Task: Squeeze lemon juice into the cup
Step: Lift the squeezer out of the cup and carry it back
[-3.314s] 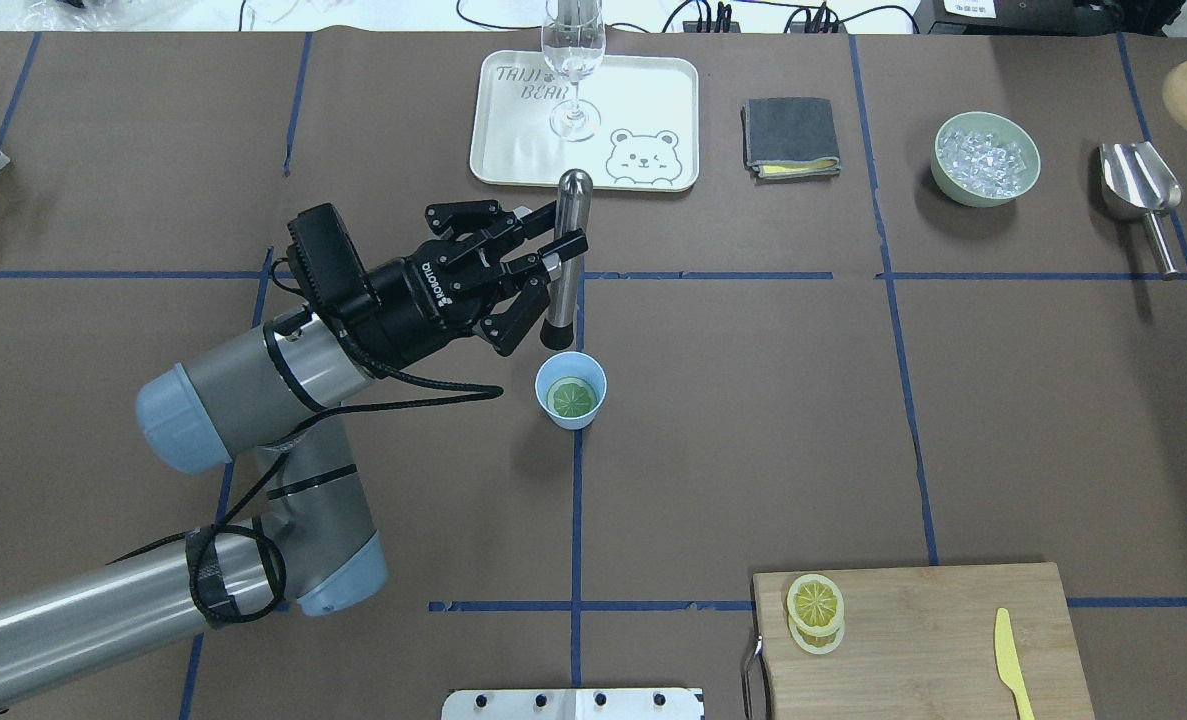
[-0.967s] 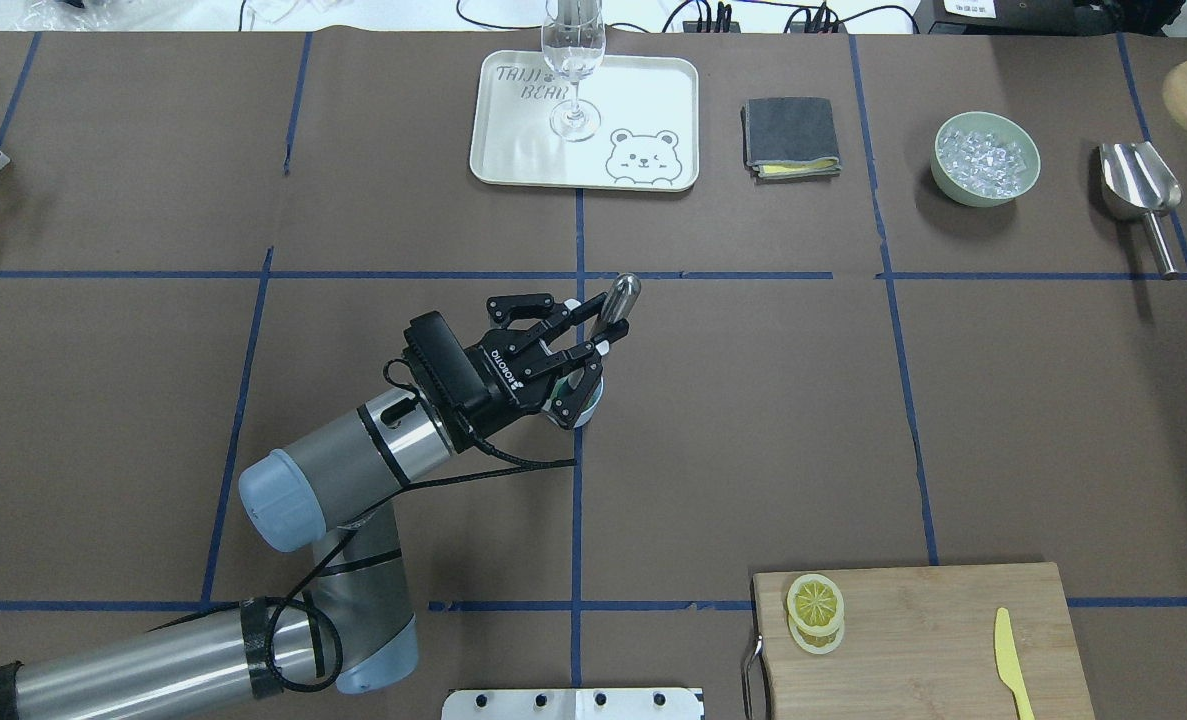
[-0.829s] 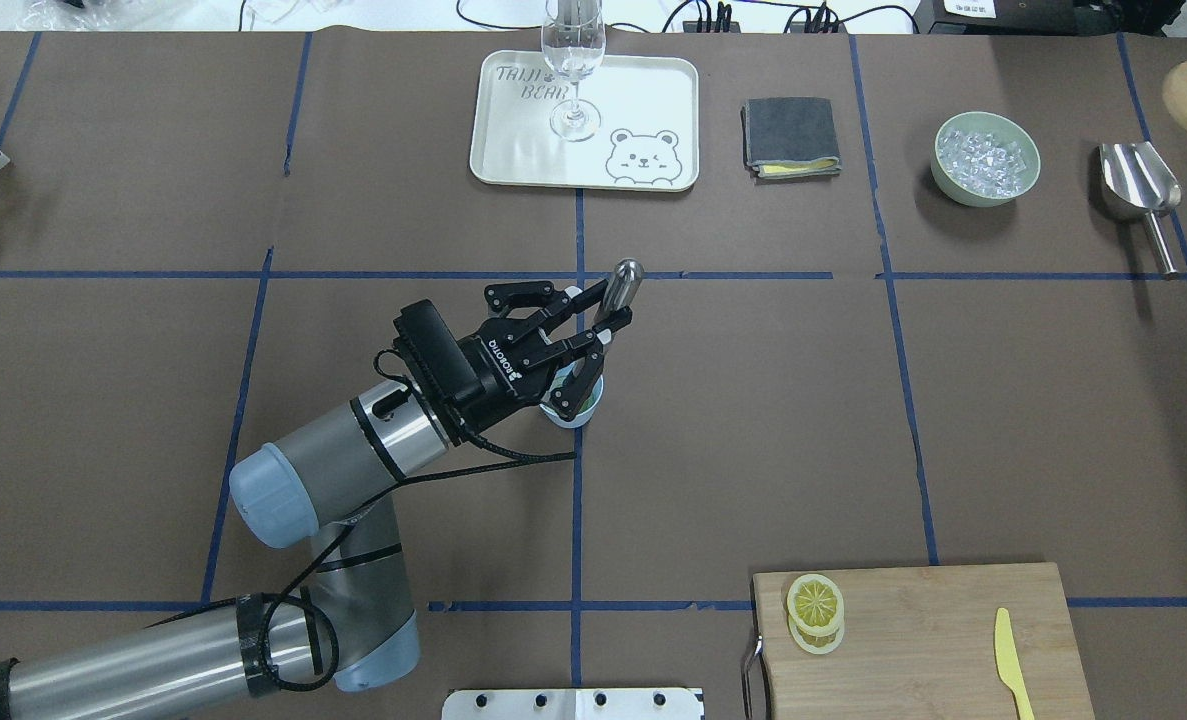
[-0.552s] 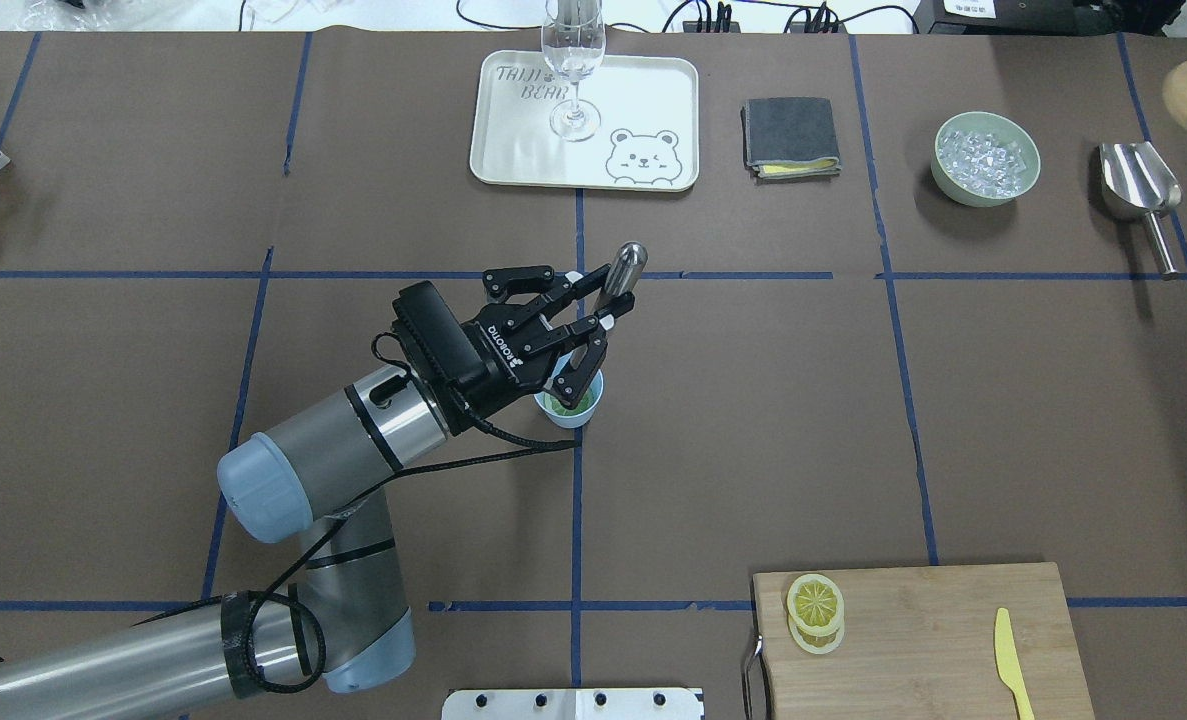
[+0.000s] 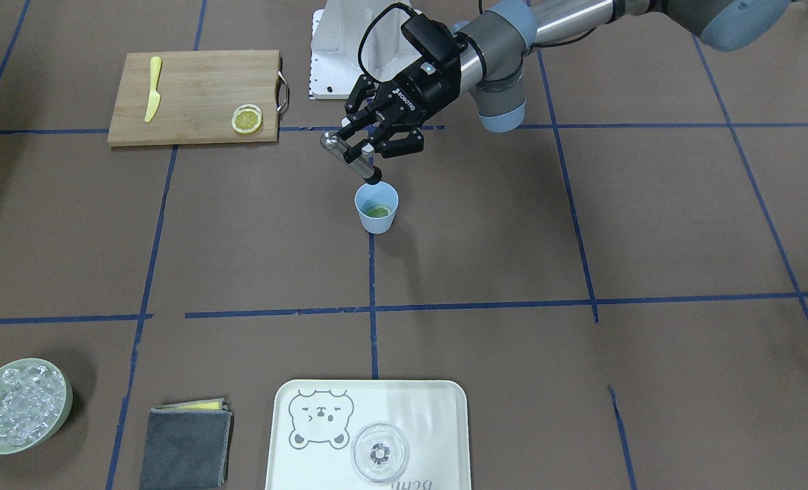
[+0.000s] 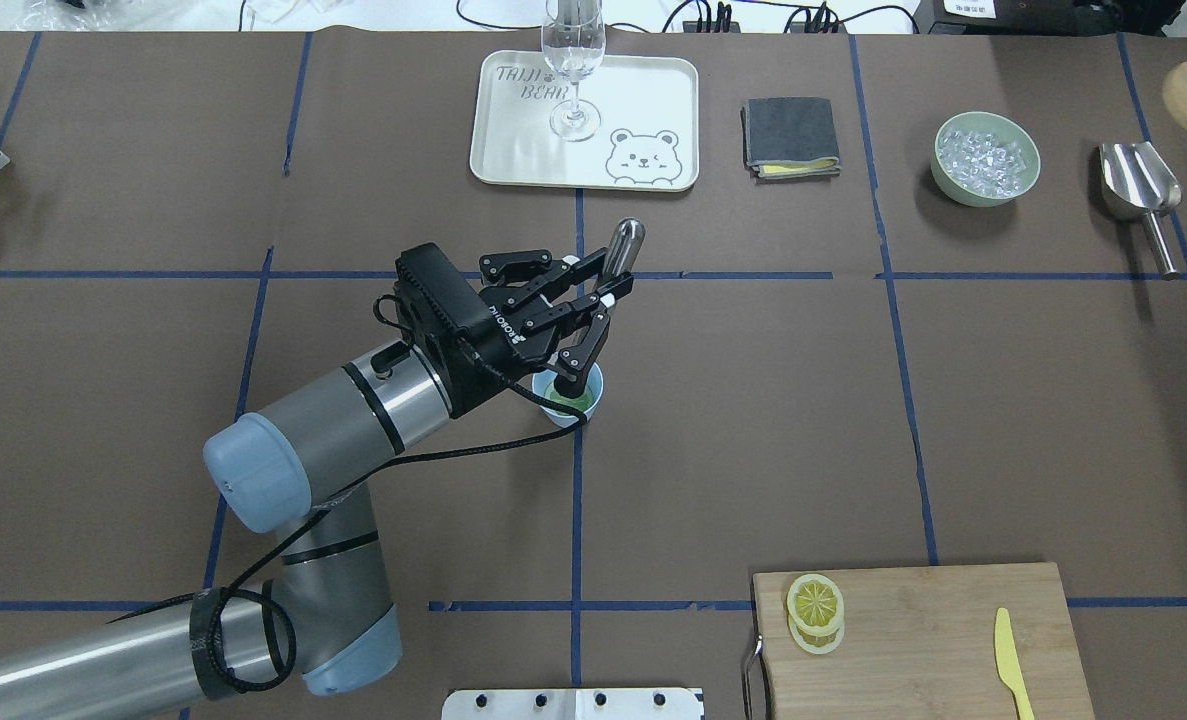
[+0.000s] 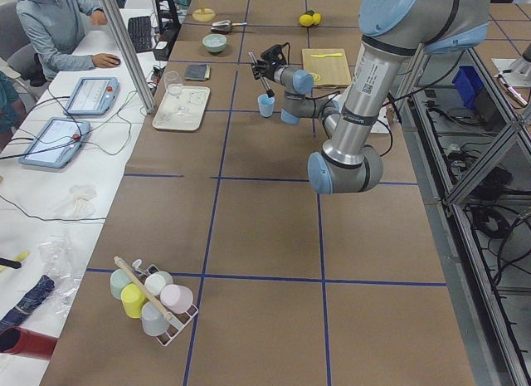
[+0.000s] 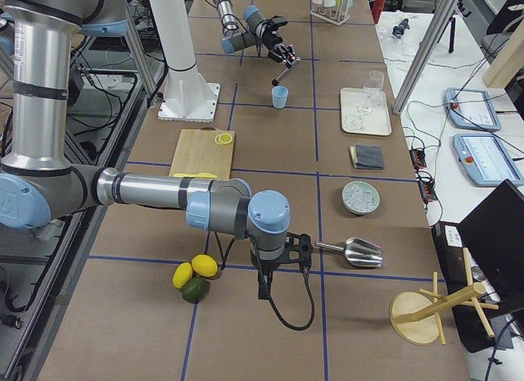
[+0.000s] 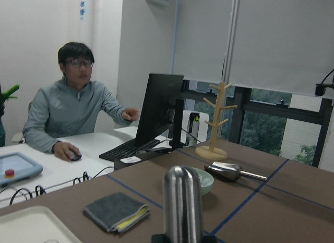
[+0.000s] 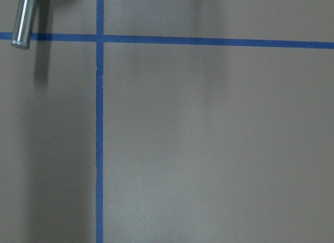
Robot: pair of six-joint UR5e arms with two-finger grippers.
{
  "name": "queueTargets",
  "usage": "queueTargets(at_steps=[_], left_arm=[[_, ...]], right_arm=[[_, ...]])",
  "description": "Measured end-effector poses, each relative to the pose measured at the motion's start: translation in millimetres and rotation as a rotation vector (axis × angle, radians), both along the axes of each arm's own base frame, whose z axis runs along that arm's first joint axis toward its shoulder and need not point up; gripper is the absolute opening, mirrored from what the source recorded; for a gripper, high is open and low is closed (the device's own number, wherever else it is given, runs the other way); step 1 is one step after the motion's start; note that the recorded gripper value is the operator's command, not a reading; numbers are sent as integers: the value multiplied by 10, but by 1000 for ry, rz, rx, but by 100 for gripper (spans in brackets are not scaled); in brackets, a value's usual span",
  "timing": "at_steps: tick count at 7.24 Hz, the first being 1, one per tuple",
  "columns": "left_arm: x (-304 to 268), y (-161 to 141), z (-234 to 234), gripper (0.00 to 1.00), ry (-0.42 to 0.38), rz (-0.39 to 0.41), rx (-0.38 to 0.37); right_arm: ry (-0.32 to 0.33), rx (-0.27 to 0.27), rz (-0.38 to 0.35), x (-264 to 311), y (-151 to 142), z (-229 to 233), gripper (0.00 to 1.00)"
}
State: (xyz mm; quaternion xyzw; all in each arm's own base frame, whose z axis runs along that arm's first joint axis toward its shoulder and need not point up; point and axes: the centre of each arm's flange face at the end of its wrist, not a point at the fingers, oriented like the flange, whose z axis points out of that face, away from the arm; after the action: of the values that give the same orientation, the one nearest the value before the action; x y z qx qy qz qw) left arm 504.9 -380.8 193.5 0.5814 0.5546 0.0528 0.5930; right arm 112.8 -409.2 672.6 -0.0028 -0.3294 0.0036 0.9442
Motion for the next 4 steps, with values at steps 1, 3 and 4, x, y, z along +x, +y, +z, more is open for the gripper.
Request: queueTargets(at_steps=[1,3,4], left_arm=[[-31,-74,148,0,-81,7,-101],[-191,-368,292,0,-250,73,-309],[-317,-566,397,0,-317,129,-450]], right_arm=[[-1,-1,0,-1,6,8,100],[-2,-4,-1,-3,19,23,100],[-3,-6,-1,-4,29,30,100]])
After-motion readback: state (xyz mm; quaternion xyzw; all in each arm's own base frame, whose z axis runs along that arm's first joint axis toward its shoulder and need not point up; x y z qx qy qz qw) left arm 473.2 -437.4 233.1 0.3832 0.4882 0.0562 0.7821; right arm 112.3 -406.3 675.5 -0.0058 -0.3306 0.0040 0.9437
